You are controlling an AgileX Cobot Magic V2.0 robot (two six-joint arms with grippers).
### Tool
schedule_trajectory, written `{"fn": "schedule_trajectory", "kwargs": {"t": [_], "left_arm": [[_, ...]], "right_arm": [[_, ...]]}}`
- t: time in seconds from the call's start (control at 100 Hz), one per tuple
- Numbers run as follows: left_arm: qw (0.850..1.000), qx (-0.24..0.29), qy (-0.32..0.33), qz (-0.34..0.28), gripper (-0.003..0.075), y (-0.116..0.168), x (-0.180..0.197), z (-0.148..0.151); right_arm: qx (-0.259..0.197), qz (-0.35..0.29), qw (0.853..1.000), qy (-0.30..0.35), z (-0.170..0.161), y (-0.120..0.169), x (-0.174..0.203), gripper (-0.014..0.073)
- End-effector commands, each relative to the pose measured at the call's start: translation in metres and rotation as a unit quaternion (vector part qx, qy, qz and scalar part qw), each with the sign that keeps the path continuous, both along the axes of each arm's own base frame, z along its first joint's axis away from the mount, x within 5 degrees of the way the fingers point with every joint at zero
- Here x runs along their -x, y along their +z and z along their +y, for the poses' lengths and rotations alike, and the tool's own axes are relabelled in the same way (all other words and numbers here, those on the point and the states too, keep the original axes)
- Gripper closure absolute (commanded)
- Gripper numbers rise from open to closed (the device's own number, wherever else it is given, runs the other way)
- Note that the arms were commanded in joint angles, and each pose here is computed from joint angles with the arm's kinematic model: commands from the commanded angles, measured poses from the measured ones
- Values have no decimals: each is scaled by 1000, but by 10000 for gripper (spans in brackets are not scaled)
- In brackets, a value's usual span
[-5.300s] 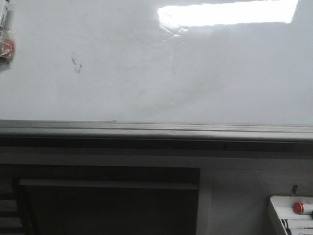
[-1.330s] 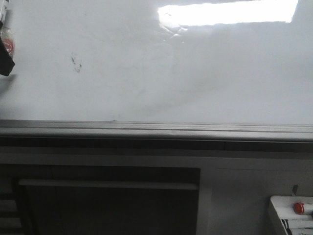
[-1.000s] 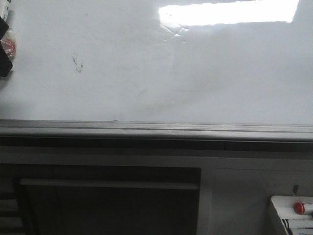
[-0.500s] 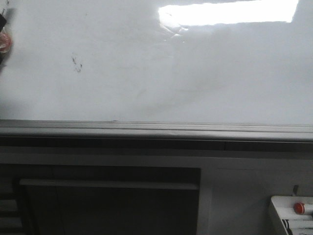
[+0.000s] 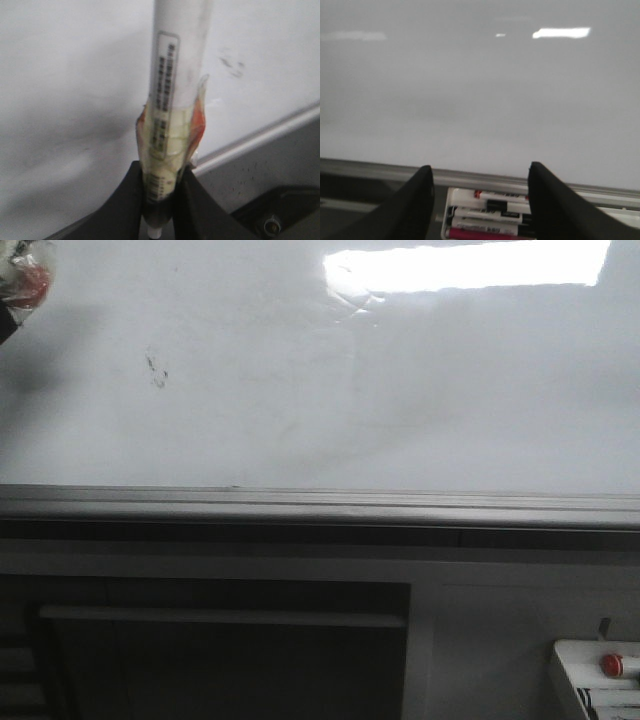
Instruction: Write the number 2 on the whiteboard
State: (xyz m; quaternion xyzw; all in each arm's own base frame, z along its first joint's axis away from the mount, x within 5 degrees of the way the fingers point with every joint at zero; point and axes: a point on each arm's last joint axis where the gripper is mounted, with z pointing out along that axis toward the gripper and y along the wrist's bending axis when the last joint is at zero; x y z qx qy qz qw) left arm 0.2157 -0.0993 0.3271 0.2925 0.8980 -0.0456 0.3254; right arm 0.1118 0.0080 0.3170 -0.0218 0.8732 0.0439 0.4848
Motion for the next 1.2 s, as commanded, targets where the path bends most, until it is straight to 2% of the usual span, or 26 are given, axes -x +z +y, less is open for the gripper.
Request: {"fn": "schedule_trajectory", "kwargs": {"t": [0.0,0.13,0.3,0.45,0.55,0.62,0.69,0.88,1.0,1.19], "left_arm": [[998,-11,-66,-22,738,23,12,-13],[983,-60,-174,0,738,26,31,-35],[958,-95,-269,17,738,19,47,-61],[945,-106,-310,23,738,10,52,-80],[935,-114,-334,24,738,8,52,-91],[931,-116,-344,22,738,8,52,-98],[925,-120,-360,15,738,9,52,-103],[918,-103,-382,-33,738,16,54,-116],[911,-93,-397,-63,738,19,57,-123],[906,-80,-407,-89,738,22,60,-130]], "right_arm": [[-7,3,999,51,10,21,-9,222],[-26,61,986,152,29,27,-22,222],[-32,86,953,289,54,37,-43,222],[25,85,908,410,78,41,-57,222],[64,67,868,488,101,41,-61,222],[82,50,846,524,116,42,-64,222],[98,28,831,546,129,43,-68,222],[112,3,814,570,150,46,-76,222],[92,-2,815,572,156,48,-78,222],[89,-15,809,581,159,50,-76,222]]}}
